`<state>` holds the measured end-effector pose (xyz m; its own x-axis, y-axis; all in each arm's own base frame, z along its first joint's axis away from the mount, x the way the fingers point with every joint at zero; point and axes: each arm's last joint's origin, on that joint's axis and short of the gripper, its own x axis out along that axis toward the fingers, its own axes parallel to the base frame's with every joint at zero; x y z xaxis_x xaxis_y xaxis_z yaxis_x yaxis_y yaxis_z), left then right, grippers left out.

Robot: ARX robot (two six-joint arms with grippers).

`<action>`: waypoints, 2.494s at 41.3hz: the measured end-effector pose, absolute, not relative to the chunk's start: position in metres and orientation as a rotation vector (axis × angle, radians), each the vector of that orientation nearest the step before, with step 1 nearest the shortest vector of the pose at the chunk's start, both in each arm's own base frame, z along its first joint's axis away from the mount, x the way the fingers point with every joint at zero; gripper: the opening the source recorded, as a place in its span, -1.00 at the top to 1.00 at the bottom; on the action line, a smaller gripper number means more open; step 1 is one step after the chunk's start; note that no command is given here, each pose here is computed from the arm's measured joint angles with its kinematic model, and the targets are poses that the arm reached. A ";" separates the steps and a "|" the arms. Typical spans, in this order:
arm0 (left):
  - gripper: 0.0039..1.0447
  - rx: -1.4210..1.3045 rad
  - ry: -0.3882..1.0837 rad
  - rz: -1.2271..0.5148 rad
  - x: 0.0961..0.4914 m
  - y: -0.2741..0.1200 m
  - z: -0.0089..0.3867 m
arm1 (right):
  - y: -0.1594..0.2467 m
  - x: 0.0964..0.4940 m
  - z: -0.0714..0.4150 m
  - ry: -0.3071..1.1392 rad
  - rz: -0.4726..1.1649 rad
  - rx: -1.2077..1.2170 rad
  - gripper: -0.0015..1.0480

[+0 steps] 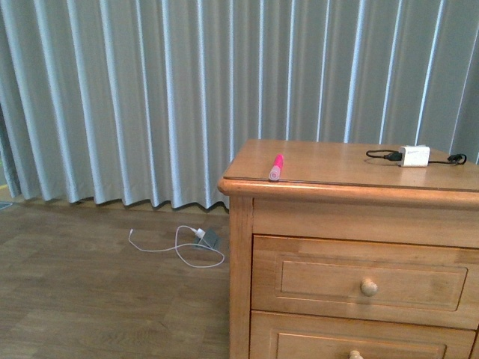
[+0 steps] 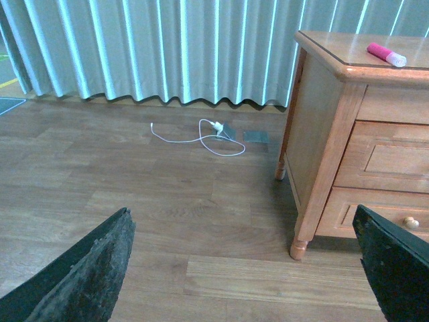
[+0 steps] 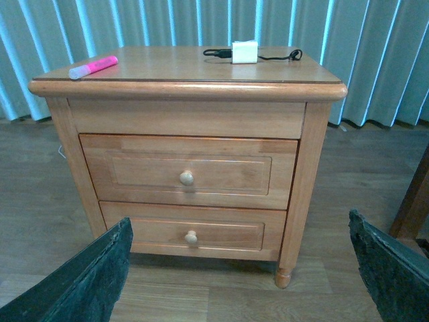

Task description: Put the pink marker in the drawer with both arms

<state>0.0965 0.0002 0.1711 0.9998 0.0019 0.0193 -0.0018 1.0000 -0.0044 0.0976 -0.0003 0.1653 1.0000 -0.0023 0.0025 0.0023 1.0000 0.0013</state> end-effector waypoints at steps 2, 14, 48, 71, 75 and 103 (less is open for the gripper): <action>-0.89 -0.004 -0.019 0.001 0.097 0.000 0.171 | 0.000 0.098 0.165 -0.002 -0.002 0.001 -0.83; -0.89 -0.005 -0.019 0.002 0.097 0.000 0.171 | 0.000 0.098 0.163 0.089 0.074 -0.053 -0.83; -0.89 -0.005 -0.019 0.002 0.097 0.000 0.171 | 0.048 0.245 0.168 0.480 0.106 -0.028 -0.83; -0.89 -0.004 -0.019 0.001 0.097 0.000 0.171 | 0.111 0.351 0.137 0.497 0.010 -0.095 -0.83; -0.89 -0.004 -0.019 0.002 0.097 0.000 0.171 | 0.117 0.365 0.131 0.510 -0.006 -0.090 -0.83; -0.89 -0.004 -0.019 0.002 0.097 0.000 0.171 | 0.112 0.443 0.090 0.501 -0.141 -0.076 -0.83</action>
<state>0.0965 0.0002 0.1711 0.9998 0.0019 0.0193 -0.0018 1.0000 -0.0044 0.4434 0.1118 0.0899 0.8675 -0.1536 -0.4731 0.1163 0.9874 -0.1073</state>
